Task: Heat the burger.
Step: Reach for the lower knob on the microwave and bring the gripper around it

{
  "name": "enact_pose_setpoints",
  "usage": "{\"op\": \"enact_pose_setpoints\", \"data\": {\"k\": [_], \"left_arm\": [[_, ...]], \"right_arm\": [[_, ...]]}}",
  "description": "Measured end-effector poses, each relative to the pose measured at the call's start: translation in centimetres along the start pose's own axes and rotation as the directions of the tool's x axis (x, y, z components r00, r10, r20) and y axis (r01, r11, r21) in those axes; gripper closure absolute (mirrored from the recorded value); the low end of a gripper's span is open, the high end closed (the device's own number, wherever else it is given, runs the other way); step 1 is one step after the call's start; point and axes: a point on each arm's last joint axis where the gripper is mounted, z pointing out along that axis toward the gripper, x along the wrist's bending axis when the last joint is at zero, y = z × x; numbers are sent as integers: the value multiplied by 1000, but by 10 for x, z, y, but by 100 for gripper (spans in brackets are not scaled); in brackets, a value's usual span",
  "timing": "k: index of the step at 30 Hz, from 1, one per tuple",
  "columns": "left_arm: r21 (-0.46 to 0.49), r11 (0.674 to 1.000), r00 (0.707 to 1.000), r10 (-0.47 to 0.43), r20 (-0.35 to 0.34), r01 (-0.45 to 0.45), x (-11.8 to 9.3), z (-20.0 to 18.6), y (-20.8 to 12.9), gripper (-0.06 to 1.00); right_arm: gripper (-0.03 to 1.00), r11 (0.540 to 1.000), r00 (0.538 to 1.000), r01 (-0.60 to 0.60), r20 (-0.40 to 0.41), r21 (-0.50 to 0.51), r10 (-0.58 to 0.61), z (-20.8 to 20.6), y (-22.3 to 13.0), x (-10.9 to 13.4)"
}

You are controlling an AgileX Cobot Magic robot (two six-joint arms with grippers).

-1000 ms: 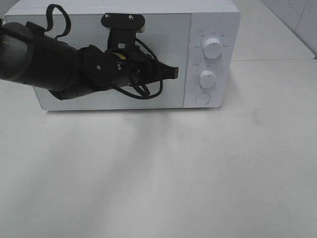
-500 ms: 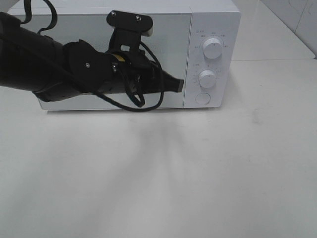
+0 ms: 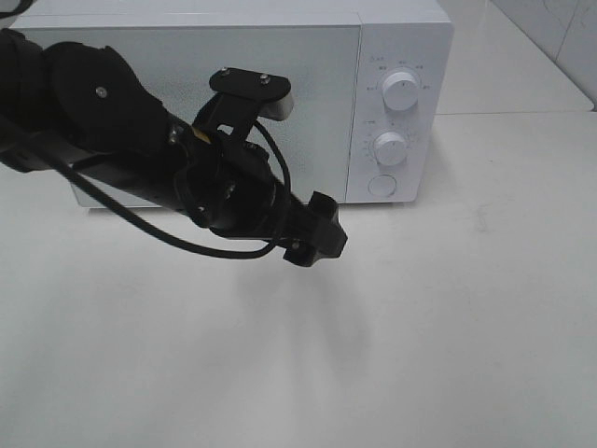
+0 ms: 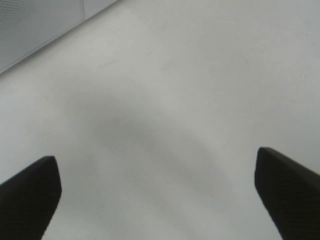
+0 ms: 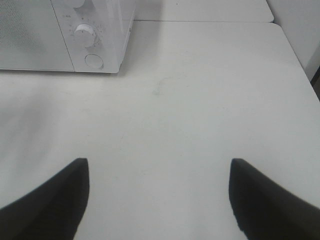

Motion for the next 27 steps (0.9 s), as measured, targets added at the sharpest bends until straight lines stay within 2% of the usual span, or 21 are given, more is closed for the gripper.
{"op": "enact_pose_setpoints", "data": {"k": [2, 3, 4, 5, 6, 8, 11, 12, 13, 15, 16, 18, 19, 21, 22, 23, 27], "left_arm": [[18, 1000, 1000, 17, 9, -17, -1, -2, -1, -3], [62, 997, 998, 52, 26, -53, -3, -6, -4, -4], [62, 997, 998, 52, 26, -53, -3, -6, -4, -4], [123, 988, 995, 84, 52, -90, -5, -9, -9, -4], [123, 988, 995, 84, 52, -90, -5, -9, -9, -4], [225, 965, 988, 118, 99, -138, -9, -17, -18, -4], [251, 957, 986, 123, 110, -147, -10, -20, -20, -4], [310, 939, 986, 112, 125, -146, -10, -26, -24, -4], [353, 927, 989, 86, 123, -125, -7, -32, -27, -4], [369, 923, 991, 68, 117, -107, -4, -36, -27, -4], [401, 914, 995, 30, 94, -65, 5, -43, -28, -4], [409, 911, 997, 13, 83, -45, 9, -47, -28, -4], [420, 908, 998, -25, 57, -1, 21, -58, -27, -4], [423, 906, 998, -39, 47, 16, 26, -62, -27, -4], [423, 904, 996, -82, 23, 65, 40, -75, -27, -4], [423, 904, 996, -82, 23, 65, 40, -75, -27, -4], [397, 900, 983, -179, -36, 179, 68, -112, -27, -4]], "right_arm": [[22, 1000, 1000, 0, 0, 0, 0, 0, 0, 0], [22, 1000, 1000, 0, 0, 0, 0, 0, 0, 0], [22, 1000, 1000, 0, 0, 0, 0, 0, 0, 0], [22, 1000, 1000, 0, 0, 0, 0, 0, 0, 0], [22, 1000, 1000, 0, 0, 0, 0, 0, 0, 0], [22, 1000, 1000, 0, 0, 0, 0, 0, 0, 0], [22, 1000, 1000, 0, 0, 0, 0, 0, 0, 0], [22, 1000, 1000, 0, 0, 0, 0, 0, 0, 0], [22, 1000, 1000, 0, 0, 0, 0, 0, 0, 0], [22, 1000, 1000, 0, 0, 0, 0, 0, 0, 0], [22, 1000, 1000, 0, 0, 0, 0, 0, 0, 0], [22, 1000, 1000, 0, 0, 0, 0, 0, 0, 0], [22, 1000, 1000, 0, 0, 0, 0, 0, 0, 0], [22, 1000, 1000, 0, 0, 0, 0, 0, 0, 0], [22, 1000, 1000, 0, 0, 0, 0, 0, 0, 0], [22, 1000, 1000, 0, 0, 0, 0, 0, 0, 0], [22, 1000, 1000, 0, 0, 0, 0, 0, 0, 0]]}}
